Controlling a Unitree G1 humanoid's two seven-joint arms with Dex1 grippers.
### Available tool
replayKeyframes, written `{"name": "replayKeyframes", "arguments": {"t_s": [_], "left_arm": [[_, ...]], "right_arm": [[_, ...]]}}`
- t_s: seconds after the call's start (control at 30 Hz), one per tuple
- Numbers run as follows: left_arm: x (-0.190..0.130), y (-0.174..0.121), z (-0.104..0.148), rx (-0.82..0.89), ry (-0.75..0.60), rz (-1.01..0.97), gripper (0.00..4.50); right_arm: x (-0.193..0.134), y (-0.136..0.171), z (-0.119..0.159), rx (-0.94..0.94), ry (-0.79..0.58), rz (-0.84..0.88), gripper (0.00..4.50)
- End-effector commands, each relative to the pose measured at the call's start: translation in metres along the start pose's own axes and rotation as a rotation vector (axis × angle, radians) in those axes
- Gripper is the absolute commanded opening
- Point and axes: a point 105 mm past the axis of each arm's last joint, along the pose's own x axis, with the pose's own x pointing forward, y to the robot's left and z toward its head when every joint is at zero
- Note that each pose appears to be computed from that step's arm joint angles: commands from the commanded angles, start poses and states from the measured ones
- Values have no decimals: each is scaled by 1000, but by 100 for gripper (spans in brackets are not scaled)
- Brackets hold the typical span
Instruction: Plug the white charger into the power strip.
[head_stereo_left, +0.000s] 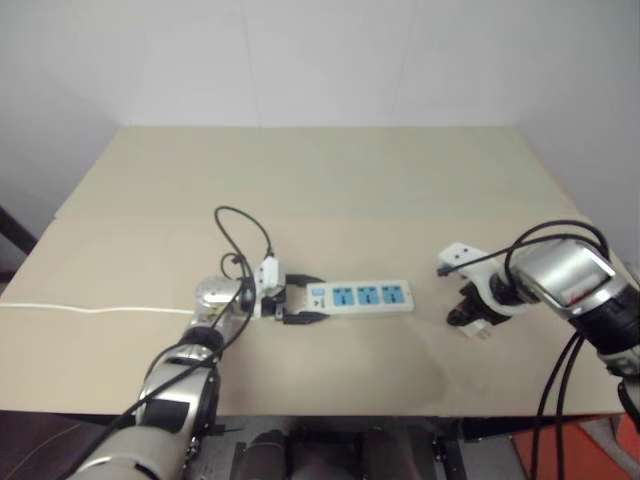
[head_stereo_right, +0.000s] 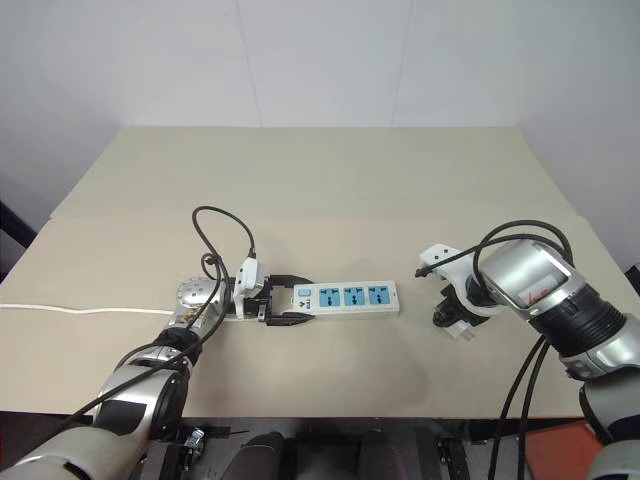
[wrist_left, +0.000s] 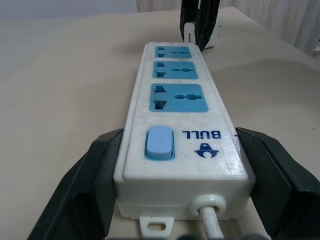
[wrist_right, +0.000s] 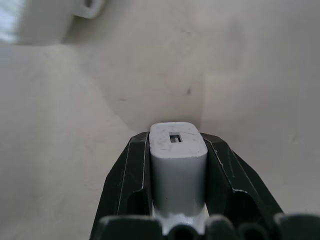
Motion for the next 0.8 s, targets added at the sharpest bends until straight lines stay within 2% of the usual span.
{"name": "replayKeyframes", "arguments": {"t_s": [0.03, 0.17, 0.3, 0.37, 0.4, 0.47, 0.53, 0.63, 0.8], "left_arm": [[-3, -17, -22, -63, 99, -72, 325], [-7, -15, -21, -60, 114, -82, 325], [-9, -13, -20, -48, 124, -77, 325], [-10, -14, -19, -57, 131, -106, 325], [-11, -14, -18, -60, 132, -114, 325], [-12, -13, -17, -60, 143, -125, 325], [-13, -10, -14, -58, 141, -127, 325], [-14, -9, -10, -58, 138, -133, 325], [-18, -9, -10, -66, 149, -146, 325]], "right_arm": [[-28, 0, 19, -121, -88, -53, 114], [-54, 13, 46, -284, -259, -35, 114], [-76, 19, 82, -350, -522, 7, 114], [-88, 35, 112, -342, -803, 162, 114], [-93, 39, 119, -331, -899, 216, 114], [-98, 52, 125, -412, -1110, 309, 114], [-95, 65, 123, -486, -1246, 389, 114], [-82, 78, 120, -516, -1359, 504, 114], [-47, 80, 120, -520, -1356, 554, 114]]}}
